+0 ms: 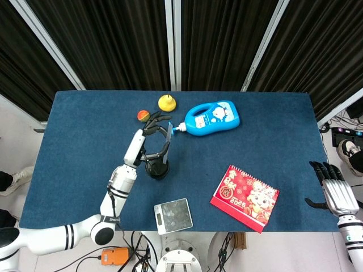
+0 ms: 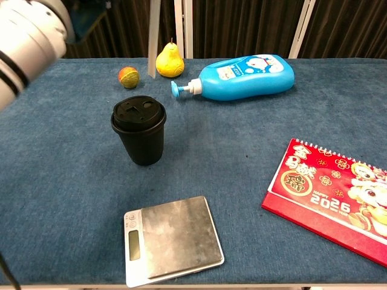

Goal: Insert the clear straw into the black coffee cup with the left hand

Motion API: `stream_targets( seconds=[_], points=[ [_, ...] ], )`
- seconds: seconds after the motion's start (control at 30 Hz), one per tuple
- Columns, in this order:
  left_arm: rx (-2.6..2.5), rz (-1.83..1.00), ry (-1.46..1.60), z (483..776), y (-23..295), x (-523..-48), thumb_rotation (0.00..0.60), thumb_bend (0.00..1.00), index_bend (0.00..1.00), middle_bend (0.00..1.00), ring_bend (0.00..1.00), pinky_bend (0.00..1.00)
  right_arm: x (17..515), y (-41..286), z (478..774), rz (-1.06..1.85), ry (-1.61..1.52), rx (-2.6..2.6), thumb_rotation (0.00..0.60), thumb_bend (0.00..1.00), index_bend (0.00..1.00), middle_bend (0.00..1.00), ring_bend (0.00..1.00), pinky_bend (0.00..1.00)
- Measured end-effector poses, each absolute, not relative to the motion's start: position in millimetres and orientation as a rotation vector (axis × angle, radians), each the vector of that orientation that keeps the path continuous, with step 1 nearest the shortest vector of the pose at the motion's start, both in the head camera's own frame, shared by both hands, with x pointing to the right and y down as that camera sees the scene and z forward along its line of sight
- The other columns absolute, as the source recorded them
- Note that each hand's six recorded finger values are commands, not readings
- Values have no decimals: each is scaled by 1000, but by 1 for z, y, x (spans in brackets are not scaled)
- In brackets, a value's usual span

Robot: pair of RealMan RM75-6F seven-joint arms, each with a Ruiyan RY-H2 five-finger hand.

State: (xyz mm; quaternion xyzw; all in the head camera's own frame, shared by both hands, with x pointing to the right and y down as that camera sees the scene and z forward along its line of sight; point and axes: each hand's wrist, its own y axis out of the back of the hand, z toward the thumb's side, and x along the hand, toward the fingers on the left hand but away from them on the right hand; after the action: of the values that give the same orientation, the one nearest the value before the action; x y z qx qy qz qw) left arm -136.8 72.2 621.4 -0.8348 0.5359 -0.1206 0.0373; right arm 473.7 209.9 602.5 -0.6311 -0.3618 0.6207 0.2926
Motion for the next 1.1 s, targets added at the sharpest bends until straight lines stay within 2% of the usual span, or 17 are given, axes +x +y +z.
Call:
stream_targets(
  seconds=[0.27, 1.1],
  points=[
    [-2489, -461, 1620, 651, 73, -132, 600, 425, 562, 201, 3, 6, 475, 209, 602, 1659, -964, -1678, 600, 294, 38, 136, 0, 79],
    [-2459, -548, 1627, 675, 79, -149, 600, 425, 562, 201, 3, 4, 474, 209, 603, 1665, -969, -1678, 600, 294, 38, 135, 0, 79]
  ],
)
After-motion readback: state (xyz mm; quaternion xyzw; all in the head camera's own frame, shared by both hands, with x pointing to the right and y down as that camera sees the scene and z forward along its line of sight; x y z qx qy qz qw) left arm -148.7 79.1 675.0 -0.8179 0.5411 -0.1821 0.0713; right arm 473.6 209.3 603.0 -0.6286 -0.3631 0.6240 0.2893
